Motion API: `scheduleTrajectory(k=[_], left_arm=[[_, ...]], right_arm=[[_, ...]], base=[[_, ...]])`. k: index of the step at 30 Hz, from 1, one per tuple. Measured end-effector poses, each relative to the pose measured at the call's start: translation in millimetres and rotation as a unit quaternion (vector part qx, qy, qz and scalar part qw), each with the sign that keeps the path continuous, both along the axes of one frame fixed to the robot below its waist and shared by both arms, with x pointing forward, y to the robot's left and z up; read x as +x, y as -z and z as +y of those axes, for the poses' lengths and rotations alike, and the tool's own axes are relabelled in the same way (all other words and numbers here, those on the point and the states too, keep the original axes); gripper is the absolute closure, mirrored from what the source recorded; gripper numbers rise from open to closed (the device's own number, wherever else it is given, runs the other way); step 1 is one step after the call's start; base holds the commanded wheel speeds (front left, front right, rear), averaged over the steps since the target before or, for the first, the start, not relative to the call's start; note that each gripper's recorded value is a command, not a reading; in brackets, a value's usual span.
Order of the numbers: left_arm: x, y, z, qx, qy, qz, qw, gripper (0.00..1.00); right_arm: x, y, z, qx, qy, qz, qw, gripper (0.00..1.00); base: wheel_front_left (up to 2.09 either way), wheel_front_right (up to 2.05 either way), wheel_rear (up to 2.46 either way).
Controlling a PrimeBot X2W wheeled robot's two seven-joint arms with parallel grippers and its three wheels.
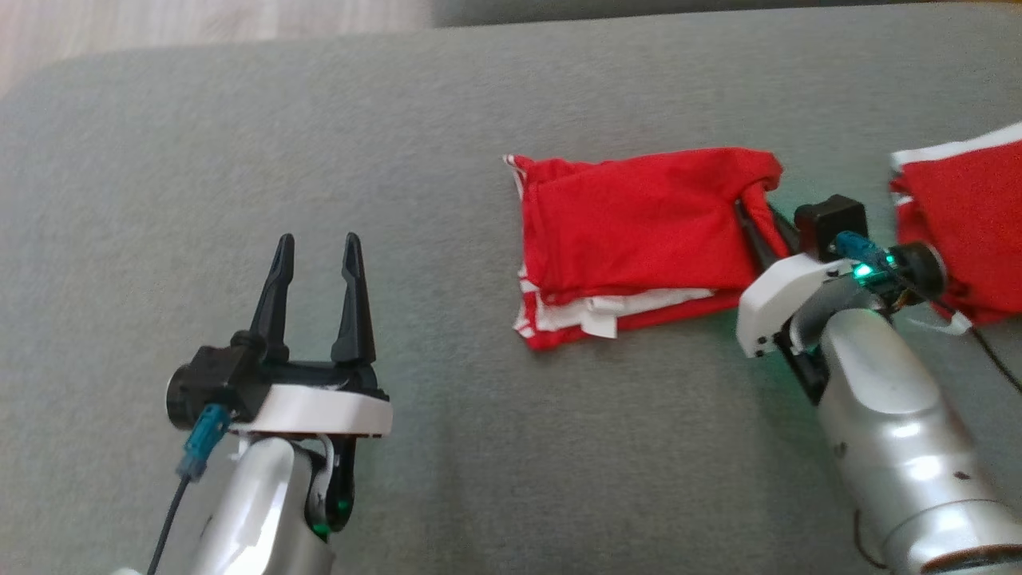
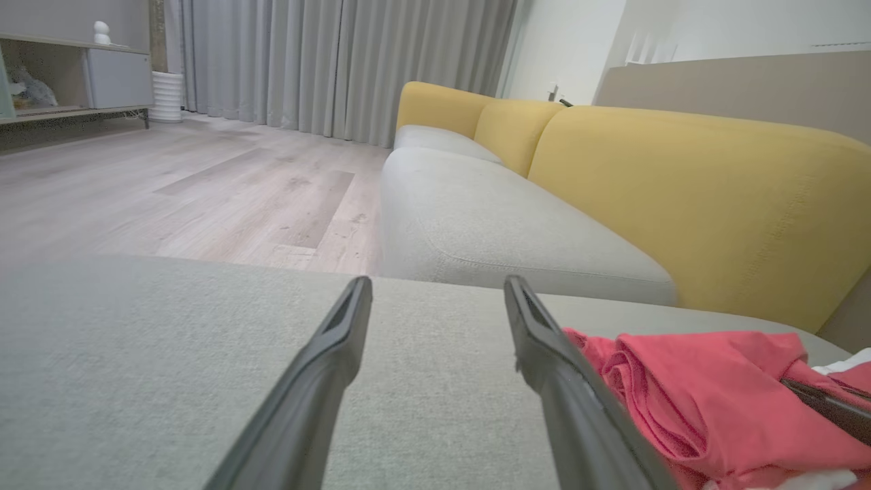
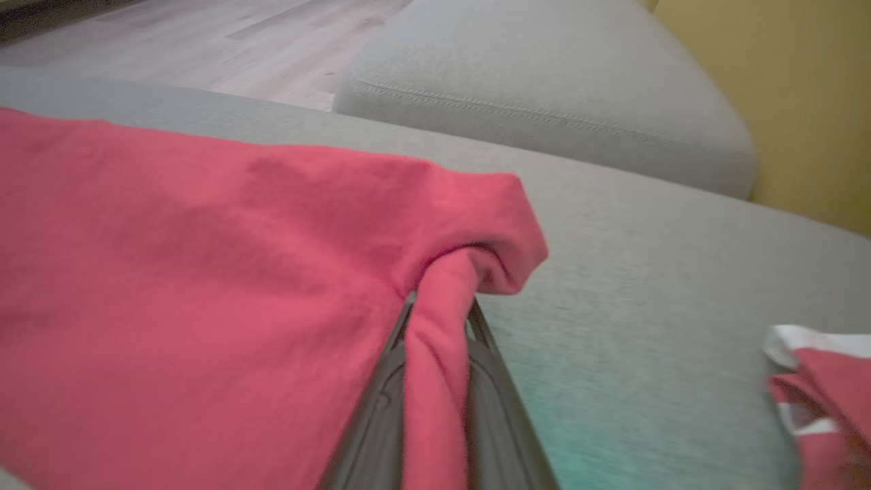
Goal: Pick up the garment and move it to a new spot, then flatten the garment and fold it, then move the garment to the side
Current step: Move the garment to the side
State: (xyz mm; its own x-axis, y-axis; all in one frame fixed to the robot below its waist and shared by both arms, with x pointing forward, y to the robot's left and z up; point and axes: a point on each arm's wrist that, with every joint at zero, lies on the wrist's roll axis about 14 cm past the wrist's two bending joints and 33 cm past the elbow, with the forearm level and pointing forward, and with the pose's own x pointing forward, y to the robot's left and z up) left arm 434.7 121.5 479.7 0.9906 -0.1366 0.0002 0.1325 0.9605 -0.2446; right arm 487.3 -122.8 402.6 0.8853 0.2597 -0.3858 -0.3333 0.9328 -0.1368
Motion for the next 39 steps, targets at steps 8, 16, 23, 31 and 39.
scheduleTrajectory(k=[8, 16, 23, 31, 39], left_arm=[[4.0, -11.3, -32.1, -0.008, 0.042, -0.016, 0.999, 0.00], [10.7, 10.2, -39.5, -0.009, 0.052, 0.008, 0.999, 0.00], [20.3, 25.9, -36.9, -0.006, 0.052, 0.024, 0.998, 0.00], [29.3, 39.7, -29.3, -0.004, 0.044, 0.036, 0.998, 0.00], [30.5, 50.6, -26.6, -0.002, 0.041, 0.048, 0.998, 0.00]], right_arm=[[-6.9, -30.2, -78.9, -0.088, 0.035, -0.044, 0.995, 1.00], [1.9, -46.0, -167.5, -0.188, 0.075, -0.039, 0.979, 1.00], [10.2, -57.3, -236.4, -0.277, 0.105, -0.014, 0.955, 1.00], [13.7, -50.2, -281.2, -0.352, 0.120, 0.033, 0.928, 1.00], [15.5, -45.2, -291.5, -0.343, 0.147, 0.040, 0.927, 0.00]], base=[[0.00, 0.00, 0.00], [0.00, 0.00, 0.00], [0.00, 0.00, 0.00], [0.00, 0.00, 0.00], [0.00, 0.00, 0.00]])
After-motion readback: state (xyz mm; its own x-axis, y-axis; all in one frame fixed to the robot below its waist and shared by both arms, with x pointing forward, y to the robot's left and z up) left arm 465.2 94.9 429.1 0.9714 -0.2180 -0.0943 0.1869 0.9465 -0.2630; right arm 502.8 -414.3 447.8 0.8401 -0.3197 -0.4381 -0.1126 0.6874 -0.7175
